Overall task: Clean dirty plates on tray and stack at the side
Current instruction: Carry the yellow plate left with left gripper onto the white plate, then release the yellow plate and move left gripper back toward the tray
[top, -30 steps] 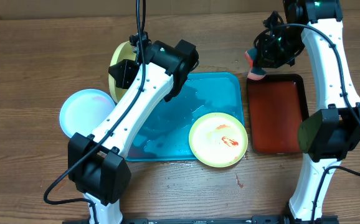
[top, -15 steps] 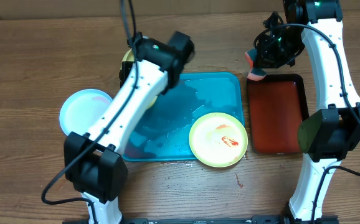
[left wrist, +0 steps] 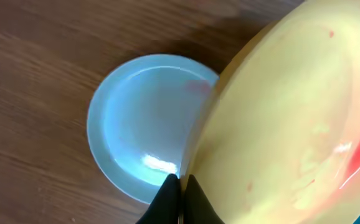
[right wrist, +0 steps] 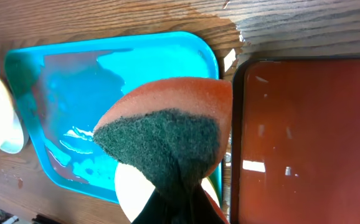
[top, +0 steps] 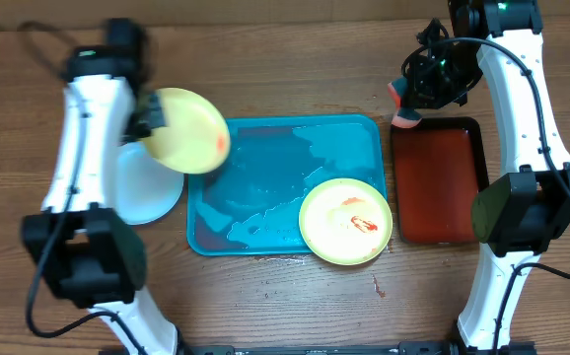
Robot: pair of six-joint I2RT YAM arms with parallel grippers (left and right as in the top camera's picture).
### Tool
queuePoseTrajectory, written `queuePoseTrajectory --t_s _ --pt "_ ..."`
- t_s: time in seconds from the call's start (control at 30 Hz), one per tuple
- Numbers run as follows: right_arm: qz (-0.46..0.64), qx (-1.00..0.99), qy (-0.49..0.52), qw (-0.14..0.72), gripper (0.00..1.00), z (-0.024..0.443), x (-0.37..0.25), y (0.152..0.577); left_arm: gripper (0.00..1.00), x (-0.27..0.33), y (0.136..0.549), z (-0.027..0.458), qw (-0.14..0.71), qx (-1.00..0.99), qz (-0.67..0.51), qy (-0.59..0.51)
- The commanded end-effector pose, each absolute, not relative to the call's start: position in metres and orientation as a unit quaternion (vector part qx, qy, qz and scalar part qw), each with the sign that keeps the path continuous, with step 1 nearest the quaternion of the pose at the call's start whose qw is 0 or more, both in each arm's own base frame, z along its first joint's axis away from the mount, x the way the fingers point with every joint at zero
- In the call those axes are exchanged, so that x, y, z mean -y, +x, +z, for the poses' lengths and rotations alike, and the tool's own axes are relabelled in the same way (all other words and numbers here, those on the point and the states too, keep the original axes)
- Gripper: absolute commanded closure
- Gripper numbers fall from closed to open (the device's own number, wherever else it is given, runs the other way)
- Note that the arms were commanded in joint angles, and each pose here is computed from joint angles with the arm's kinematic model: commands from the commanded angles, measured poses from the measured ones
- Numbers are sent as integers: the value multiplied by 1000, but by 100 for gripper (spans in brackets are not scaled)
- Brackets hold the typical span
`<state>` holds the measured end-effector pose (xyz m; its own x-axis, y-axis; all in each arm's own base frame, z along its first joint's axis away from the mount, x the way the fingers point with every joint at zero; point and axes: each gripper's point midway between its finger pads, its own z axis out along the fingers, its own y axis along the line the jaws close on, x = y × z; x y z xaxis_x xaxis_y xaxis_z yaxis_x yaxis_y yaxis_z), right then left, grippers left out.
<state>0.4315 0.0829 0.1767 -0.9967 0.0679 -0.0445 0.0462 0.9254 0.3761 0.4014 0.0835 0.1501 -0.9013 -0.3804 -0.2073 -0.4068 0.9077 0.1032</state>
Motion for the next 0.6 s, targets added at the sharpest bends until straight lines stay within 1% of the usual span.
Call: queuePoseTrajectory --t_s 0.0,0.13,0.3,0.43,0.57 --pt "190 -981 25 38 96 182 -82 433 96 -105 386 142 84 -968 1 -237" --pt "190 -981 25 38 96 182 -82 433 95 -151 362 105 68 -948 -17 -310" --pt "190 -981 25 37 96 182 -82 433 96 -182 339 68 69 -923 -48 -376" --pt "190 -981 25 38 96 182 -82 433 96 -188 330 51 74 -912 -76 -395" --pt "190 -981 27 37 96 182 -82 433 96 -181 325 44 61 -917 -78 -386"
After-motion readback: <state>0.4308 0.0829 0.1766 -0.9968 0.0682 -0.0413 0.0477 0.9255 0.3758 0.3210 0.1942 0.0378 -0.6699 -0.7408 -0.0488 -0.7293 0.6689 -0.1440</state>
